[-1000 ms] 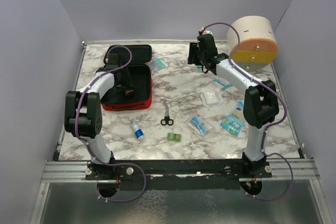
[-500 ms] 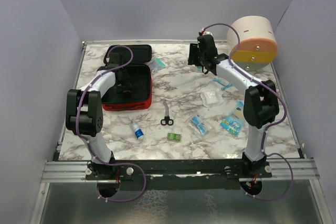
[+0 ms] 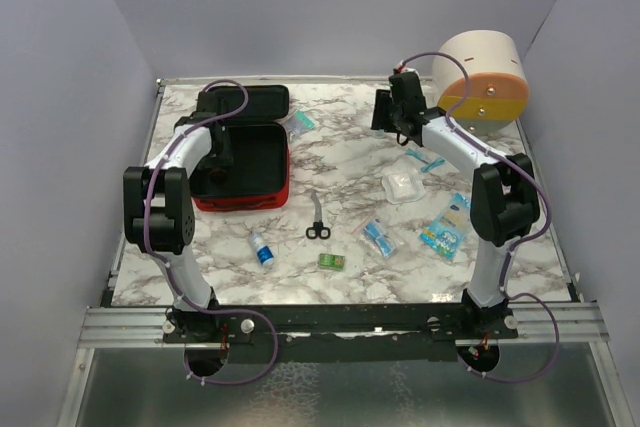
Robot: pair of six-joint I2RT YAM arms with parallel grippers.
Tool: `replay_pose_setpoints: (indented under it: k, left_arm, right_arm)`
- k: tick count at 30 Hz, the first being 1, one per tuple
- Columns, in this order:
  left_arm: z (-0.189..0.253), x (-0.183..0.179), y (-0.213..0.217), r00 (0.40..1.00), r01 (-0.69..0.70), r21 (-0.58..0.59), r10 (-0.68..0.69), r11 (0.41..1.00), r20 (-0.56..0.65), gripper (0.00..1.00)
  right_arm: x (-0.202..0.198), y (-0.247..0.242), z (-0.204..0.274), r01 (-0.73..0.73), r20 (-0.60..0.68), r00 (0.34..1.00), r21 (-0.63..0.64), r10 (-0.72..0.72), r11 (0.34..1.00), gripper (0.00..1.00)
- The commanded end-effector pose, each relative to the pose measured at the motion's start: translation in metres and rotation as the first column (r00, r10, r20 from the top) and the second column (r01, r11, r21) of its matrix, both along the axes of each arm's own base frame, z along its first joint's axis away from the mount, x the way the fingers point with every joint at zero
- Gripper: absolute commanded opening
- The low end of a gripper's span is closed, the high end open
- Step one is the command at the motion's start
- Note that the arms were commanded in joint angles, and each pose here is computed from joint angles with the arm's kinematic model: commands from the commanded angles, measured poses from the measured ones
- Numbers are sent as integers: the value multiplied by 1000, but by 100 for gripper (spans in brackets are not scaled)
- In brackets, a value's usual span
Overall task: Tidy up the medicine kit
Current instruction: Place the pill bottle in the medicine box.
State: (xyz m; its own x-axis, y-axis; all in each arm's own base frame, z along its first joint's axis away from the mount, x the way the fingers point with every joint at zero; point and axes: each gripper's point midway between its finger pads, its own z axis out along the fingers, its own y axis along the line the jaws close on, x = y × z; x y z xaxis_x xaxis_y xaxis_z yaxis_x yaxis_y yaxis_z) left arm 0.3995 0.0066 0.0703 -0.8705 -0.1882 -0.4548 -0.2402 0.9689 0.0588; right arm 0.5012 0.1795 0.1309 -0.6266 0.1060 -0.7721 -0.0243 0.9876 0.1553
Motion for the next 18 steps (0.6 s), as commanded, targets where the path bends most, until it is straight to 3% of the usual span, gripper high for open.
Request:
replay_pose_setpoints:
  k: [1, 9, 18]
  left_arm:
    - [2, 2, 25, 997, 54, 116, -48, 992, -55, 8]
    - [-16, -4, 37, 989, 89, 166, -67, 982, -135, 13]
    - [-9, -1, 33, 989, 109, 146, -93, 983, -114, 57]
  right_arm:
    - [1, -6, 28, 27, 59, 998, 24, -29, 999, 58]
    - [1, -7, 22, 24, 45, 999, 19, -25, 1000, 58]
    - [1, -4, 20, 16, 43, 999, 26, -17, 1000, 60]
